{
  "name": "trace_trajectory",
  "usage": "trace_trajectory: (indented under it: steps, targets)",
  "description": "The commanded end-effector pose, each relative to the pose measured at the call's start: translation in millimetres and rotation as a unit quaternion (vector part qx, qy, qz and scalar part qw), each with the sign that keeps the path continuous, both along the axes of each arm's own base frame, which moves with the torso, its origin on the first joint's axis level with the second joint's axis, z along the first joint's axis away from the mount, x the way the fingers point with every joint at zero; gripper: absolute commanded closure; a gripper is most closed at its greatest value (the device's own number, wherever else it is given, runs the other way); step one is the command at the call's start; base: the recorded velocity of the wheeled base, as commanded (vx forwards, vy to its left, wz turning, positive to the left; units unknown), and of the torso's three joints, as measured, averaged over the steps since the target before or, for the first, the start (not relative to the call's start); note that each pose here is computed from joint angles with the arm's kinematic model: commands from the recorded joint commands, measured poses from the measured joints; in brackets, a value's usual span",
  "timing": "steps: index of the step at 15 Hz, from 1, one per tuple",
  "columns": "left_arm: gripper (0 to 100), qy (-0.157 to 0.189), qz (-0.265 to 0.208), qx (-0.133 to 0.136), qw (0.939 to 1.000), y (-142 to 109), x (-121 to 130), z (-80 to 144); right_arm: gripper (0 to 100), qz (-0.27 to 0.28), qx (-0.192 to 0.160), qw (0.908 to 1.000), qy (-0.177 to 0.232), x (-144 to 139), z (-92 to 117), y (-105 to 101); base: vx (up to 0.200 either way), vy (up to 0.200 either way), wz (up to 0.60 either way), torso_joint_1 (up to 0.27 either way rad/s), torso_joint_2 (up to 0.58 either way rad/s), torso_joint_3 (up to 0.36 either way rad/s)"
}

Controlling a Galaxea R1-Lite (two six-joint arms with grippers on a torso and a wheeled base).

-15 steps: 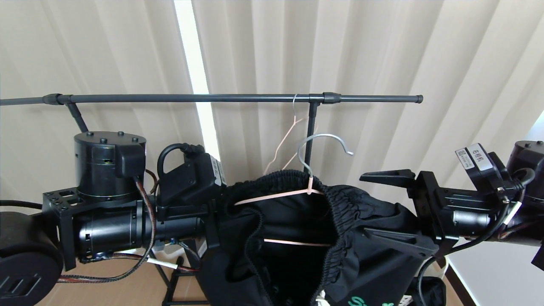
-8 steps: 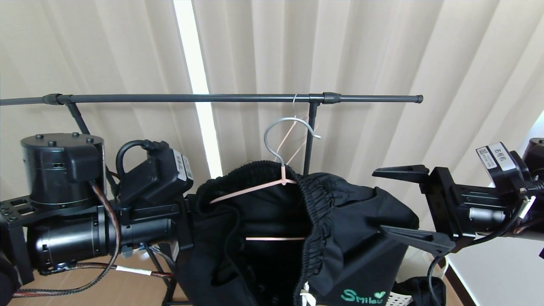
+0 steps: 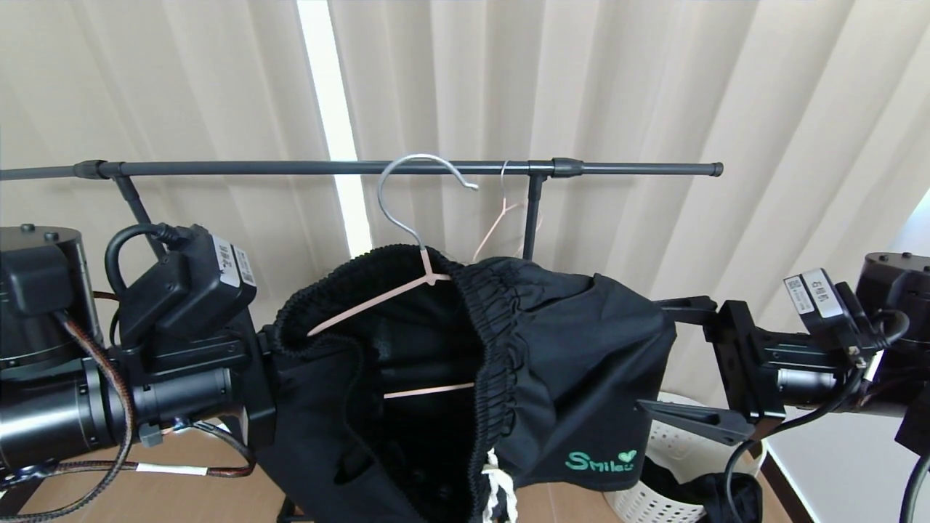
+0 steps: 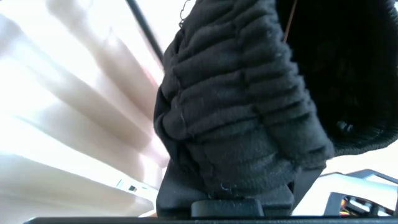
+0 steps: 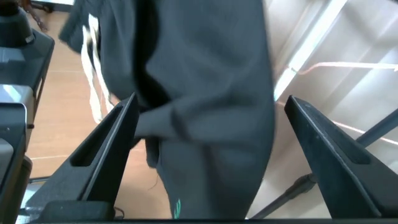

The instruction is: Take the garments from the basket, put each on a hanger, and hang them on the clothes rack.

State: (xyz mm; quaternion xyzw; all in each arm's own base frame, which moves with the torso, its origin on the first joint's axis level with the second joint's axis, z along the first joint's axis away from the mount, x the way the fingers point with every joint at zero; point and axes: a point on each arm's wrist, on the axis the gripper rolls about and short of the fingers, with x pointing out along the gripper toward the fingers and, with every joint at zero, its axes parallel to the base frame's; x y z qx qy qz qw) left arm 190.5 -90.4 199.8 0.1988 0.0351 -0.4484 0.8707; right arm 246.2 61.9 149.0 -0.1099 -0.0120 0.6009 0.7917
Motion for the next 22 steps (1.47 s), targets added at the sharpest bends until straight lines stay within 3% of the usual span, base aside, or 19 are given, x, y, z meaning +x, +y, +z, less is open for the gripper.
trace_trajectory:
  steps: [1, 6, 7, 16, 22]
  targets:
    - [100, -0.009, 0.005, -0.005, 0.9999, 3.6, -3.7, 4.4, 0, 0.000, -0.006, 0.9998, 0.021, 9.4, -13.9, 1.3, 0.000, 0.000, 0.00, 0.000, 0.00, 0.000]
    - [100, -0.013, 0.003, -0.007, 0.9999, 5.3, -8.6, 5.1, 0, -0.012, -0.010, 0.9992, 0.038, 25.3, -26.4, -2.1, 0.000, 0.000, 0.00, 0.000, 0.00, 0.000]
    - [100, -0.013, 0.003, -0.007, 0.9999, 5.3, -9.6, 4.9, 100, -0.012, -0.011, 0.9992, 0.036, 26.4, -27.0, -2.4, 0.000, 0.000, 0.00, 0.000, 0.00, 0.000]
    - [100, 0.006, 0.009, -0.004, 0.9999, 15.6, -30.5, 6.3, 100, -0.069, -0.005, 0.9975, 0.012, 44.7, -16.4, -33.7, 0.000, 0.000, 0.00, 0.000, 0.00, 0.000]
    - [100, 0.018, 0.033, -0.005, 0.9993, 26.7, -36.8, 4.3, 100, -0.095, -0.005, 0.9952, 0.022, 60.0, -24.1, -49.3, 0.000, 0.000, 0.00, 0.000, 0.00, 0.000]
